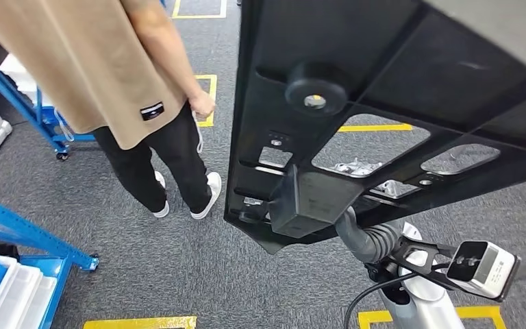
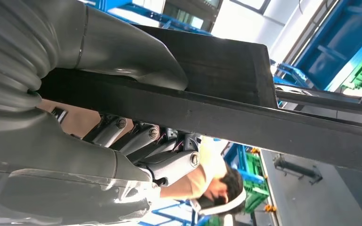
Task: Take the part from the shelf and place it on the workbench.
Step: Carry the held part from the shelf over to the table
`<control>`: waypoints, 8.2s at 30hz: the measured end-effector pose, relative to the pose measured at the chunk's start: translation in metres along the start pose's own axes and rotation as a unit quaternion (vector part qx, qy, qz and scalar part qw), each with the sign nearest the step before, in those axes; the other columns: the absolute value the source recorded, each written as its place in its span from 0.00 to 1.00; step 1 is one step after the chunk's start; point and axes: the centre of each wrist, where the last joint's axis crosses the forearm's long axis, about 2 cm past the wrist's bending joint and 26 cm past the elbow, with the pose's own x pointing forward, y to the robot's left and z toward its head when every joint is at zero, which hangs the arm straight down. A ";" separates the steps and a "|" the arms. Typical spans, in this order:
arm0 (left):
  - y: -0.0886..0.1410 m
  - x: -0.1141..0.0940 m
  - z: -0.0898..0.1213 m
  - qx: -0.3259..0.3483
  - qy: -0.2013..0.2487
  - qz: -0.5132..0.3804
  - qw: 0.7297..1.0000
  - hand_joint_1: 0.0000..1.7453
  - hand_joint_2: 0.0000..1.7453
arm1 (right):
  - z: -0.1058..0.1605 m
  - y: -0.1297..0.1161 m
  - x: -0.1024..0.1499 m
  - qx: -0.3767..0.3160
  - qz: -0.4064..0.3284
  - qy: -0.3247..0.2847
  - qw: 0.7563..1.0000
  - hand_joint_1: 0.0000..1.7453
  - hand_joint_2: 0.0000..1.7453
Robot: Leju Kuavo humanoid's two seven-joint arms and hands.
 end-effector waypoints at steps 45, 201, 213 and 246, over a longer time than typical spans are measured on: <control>-0.005 0.000 0.001 -0.013 0.009 -0.009 1.000 0.00 1.00 | -0.006 0.007 0.011 0.003 0.021 -0.011 1.000 1.00 1.00; 0.063 0.028 -0.015 0.042 -0.085 0.017 0.995 0.00 1.00 | -0.006 -0.019 -0.013 -0.054 0.052 0.033 0.997 1.00 1.00; 0.060 0.025 -0.014 0.040 -0.086 0.021 0.995 0.00 1.00 | 0.004 -0.016 -0.017 -0.047 0.027 0.083 0.995 1.00 1.00; 0.062 0.022 -0.013 0.044 -0.084 0.027 0.995 0.00 1.00 | 0.004 -0.016 -0.015 -0.029 0.021 0.092 0.995 1.00 1.00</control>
